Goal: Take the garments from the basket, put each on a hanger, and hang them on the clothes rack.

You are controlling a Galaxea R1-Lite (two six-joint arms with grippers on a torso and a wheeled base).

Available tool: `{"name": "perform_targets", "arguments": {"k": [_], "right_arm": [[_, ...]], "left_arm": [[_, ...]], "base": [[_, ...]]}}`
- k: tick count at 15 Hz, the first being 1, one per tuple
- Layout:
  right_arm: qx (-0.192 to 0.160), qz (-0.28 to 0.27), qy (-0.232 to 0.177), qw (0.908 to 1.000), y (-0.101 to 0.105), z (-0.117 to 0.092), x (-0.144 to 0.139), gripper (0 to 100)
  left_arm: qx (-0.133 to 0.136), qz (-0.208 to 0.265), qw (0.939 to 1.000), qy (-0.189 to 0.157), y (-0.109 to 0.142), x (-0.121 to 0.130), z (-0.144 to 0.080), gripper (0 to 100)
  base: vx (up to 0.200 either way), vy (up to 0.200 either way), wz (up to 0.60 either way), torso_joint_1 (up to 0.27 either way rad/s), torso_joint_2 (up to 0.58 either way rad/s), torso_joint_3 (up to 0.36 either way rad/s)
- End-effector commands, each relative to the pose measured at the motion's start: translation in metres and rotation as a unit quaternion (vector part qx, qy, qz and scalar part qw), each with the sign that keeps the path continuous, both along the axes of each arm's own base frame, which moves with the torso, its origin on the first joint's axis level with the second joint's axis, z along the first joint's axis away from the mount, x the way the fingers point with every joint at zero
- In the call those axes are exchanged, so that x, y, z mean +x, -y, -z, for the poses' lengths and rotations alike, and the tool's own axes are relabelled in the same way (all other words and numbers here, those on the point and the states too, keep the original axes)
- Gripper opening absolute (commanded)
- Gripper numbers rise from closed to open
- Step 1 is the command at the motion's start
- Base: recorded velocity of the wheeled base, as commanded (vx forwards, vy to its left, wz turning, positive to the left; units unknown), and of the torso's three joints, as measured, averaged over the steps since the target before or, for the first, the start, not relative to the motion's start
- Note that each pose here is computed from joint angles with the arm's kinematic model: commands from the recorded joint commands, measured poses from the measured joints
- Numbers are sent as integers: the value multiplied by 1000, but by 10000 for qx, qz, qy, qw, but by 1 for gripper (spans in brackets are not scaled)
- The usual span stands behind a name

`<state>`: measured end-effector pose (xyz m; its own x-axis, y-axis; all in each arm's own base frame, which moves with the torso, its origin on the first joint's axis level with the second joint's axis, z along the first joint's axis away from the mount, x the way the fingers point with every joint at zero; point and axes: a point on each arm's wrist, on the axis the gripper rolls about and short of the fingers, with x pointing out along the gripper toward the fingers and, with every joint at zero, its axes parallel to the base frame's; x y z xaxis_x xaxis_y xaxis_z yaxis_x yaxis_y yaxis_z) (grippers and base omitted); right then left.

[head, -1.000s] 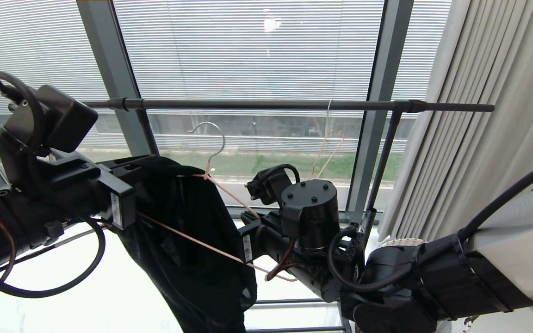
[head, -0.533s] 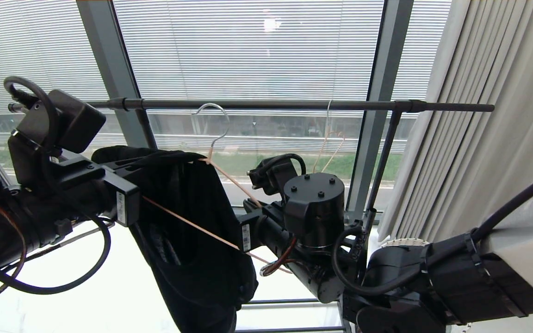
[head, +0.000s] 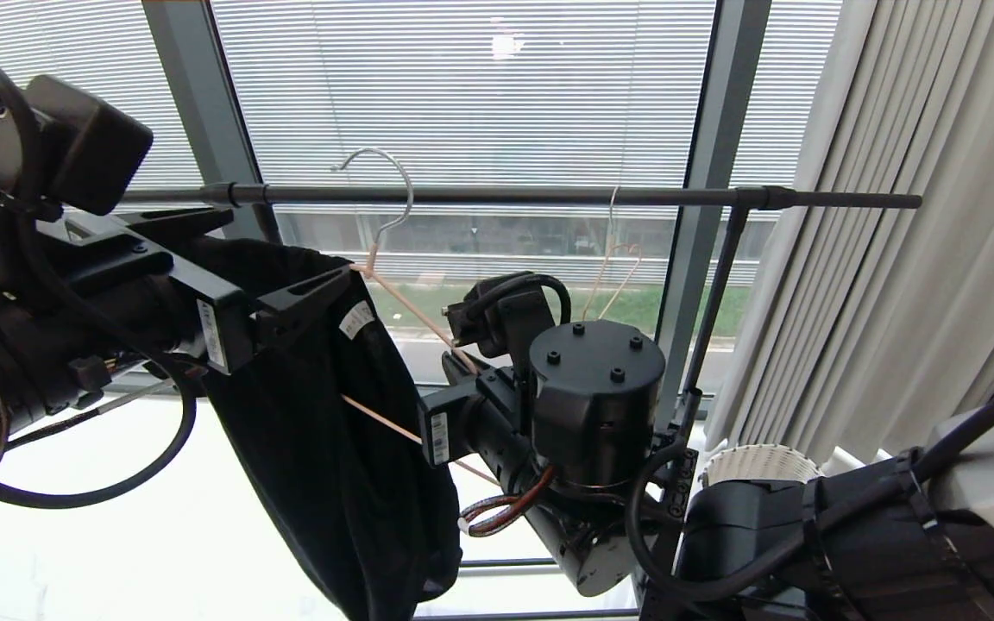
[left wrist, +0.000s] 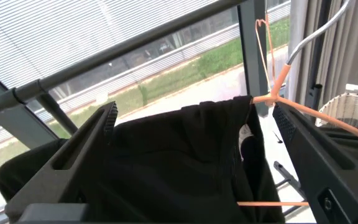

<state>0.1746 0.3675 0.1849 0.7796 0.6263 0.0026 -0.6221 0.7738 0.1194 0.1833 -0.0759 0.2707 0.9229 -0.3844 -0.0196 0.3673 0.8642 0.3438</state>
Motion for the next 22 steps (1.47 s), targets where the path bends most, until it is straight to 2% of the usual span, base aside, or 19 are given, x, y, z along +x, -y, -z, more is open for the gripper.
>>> {"name": "perform_targets", "arguments": {"k": [1, 3, 4, 6, 7, 8, 10, 11, 12, 13, 14, 16, 17, 18, 19, 20, 22], "right_arm": [[36, 55, 24, 10000, 5, -6, -1, 0], [-252, 107, 51, 9996, 21, -1, -1, 0], [-347, 98, 22, 9993, 28, 2, -3, 0], [-626, -161, -80, 9979, 67, 14, -22, 0], [-796, -345, -73, 9962, 85, 18, -31, 0], [-1014, -527, -20, 9934, 104, 22, -41, 0], [-1225, -821, 150, 9889, 132, 20, -55, 0], [-1280, -872, 165, 9878, 138, 21, -58, 0], [-1459, -1011, 135, 9840, 151, 29, -65, 0], [-1544, -1057, 88, 9823, 156, 34, -67, 0], [-1655, -1175, 42, 9792, 163, 40, -71, 0], [-1708, -1236, 92, 9775, 164, 40, -72, 0], [-1730, -1301, 133, 9762, 164, 40, -72, 0], [-1744, -1387, 159, 9747, 164, 40, -73, 0], [-1792, -1509, 228, 9719, 163, 40, -74, 0], [-1863, -1564, 303, 9695, 163, 40, -74, 0], [-1930, -1740, 424, 9647, 161, 40, -78, 0]], "left_arm": [[-39, -2, 9999, 98, -5, -10, -2, 100], [-28, -64, 10000, 70, -15, -20, 5, 100], [-22, 59, 10000, 72, -16, -26, 7, 100], [127, 790, 9968, -38, -17, -53, 25, 100], [192, 1082, 9937, -207, -14, -66, 30, 100], [331, 1320, 9892, -545, -15, -80, 35, 100], [569, 1805, 9753, -1136, -16, -98, 32, 100], [583, 1879, 9731, -1203, -16, -99, 30, 100], [610, 2004, 9691, -1304, -14, -97, 25, 100], [646, 2015, 9682, -1333, -13, -95, 25, 100], [768, 2061, 9658, -1373, -11, -92, 29, 100], [903, 2398, 9548, -1508, -5, -92, 38, 100], [978, 2883, 9384, -1635, 0, -98, 48, 100], [1077, 3046, 9309, -1707, 3, -101, 54, 100], [1254, 3247, 9203, -1785, 5, -105, 64, 100], [1385, 3289, 9147, -1896, 6, -105, 73, 100], [1523, 3283, 9077, -2123, 11, -100, 83, 100]], "base": [[0, 0, 0, 0, 0, 0], [0, 0, 0, 0, 0, 0], [0, 0, 0, 0, 0, 0], [0, 0, 0, 0, 0, 0], [0, 0, 0, 0, 0, 0], [0, 0, 0, 0, 0, 0], [0, 0, 0, 0, 0, 0], [0, 0, 0, 0, 0, 0], [0, 0, 0, 0, 0, 0], [0, 0, 0, 0, 0, 0], [0, 0, 0, 0, 0, 0], [0, 0, 0, 0, 0, 0], [0, 0, 0, 0, 0, 0], [0, 0, 0, 0, 0, 0], [0, 0, 0, 0, 0, 0], [0, 0, 0, 0, 0, 0], [0, 0, 0, 0, 0, 0]]}}
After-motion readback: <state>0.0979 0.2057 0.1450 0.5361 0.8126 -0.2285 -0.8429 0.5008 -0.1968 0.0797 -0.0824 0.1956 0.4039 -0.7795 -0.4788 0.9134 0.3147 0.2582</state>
